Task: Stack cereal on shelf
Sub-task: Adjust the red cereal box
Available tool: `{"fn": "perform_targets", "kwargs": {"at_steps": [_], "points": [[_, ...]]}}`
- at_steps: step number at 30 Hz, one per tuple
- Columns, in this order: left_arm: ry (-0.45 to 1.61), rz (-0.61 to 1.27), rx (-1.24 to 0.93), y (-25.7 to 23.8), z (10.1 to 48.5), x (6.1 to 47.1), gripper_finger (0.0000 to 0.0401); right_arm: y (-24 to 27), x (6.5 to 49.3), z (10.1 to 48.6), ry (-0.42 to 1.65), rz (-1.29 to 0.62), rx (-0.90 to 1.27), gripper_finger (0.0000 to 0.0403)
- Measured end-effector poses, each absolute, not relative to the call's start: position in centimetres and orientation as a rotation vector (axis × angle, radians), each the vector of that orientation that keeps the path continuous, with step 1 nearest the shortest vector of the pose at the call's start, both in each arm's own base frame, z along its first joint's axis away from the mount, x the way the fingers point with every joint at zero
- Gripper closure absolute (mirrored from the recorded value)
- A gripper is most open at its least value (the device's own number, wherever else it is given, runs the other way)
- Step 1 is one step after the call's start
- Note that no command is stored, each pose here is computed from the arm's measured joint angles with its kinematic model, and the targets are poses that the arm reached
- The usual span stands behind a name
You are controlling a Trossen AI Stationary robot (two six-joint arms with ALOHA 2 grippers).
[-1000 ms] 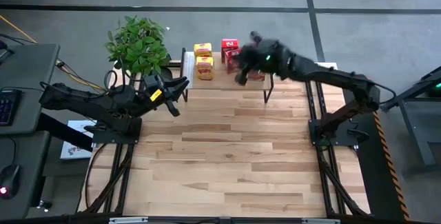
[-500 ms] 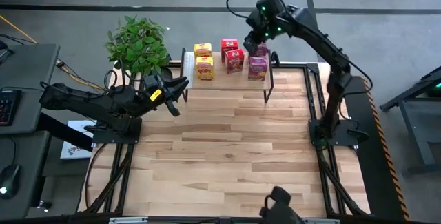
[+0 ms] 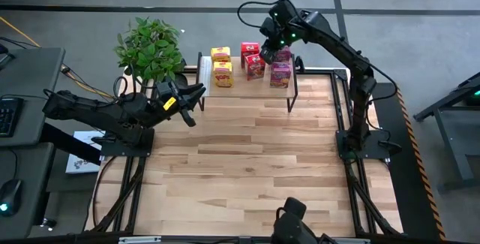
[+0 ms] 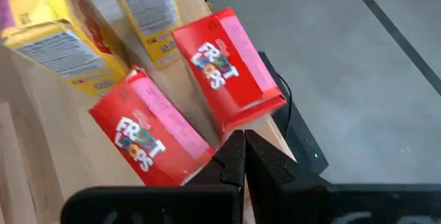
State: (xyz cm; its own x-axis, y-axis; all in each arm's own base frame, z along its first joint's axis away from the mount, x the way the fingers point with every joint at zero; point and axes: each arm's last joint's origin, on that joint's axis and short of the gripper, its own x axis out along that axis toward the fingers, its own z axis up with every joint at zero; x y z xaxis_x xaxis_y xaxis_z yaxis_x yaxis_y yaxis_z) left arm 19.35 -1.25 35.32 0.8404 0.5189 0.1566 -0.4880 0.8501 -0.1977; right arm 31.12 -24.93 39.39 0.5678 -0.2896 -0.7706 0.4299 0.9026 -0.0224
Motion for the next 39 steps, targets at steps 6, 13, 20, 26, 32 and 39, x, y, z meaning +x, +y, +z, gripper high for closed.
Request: {"fn": "perform_targets", "kwargs": {"at_steps": [6, 13, 20, 26, 32, 39], "points": [[-0.208, 0.534, -0.152, -1.3, 35.3, 19.4, 0.0331, -25.1, 31.2, 38.5, 0.897, -0.463, 0.216, 0.0403], [-0.208, 0.534, -0.152, -1.3, 35.3, 19.4, 0.0331, -24.7, 31.6, 37.6, 0.916, -0.444, 0.255, 0.0403], [-0.208, 0.534, -0.152, -1.2, 35.3, 19.4, 0.0331, -24.2, 31.9, 37.5, 0.924, -0.442, 0.277, 0.0403], [-0.207, 0.534, -0.152, -1.3, 35.3, 19.4, 0.0331, -24.1, 31.8, 37.4, 0.928, -0.463, 0.323, 0.0403], [-0.207, 0.534, -0.15, -1.3, 35.3, 19.4, 0.0331, -23.9, 31.9, 37.5, 0.928, -0.463, 0.338, 0.0403], [-0.199, 0.537, -0.119, -1.2, 35.3, 19.4, 0.0331, -23.2, 32.2, 37.4, 0.947, -0.446, 0.343, 0.0403]]}}
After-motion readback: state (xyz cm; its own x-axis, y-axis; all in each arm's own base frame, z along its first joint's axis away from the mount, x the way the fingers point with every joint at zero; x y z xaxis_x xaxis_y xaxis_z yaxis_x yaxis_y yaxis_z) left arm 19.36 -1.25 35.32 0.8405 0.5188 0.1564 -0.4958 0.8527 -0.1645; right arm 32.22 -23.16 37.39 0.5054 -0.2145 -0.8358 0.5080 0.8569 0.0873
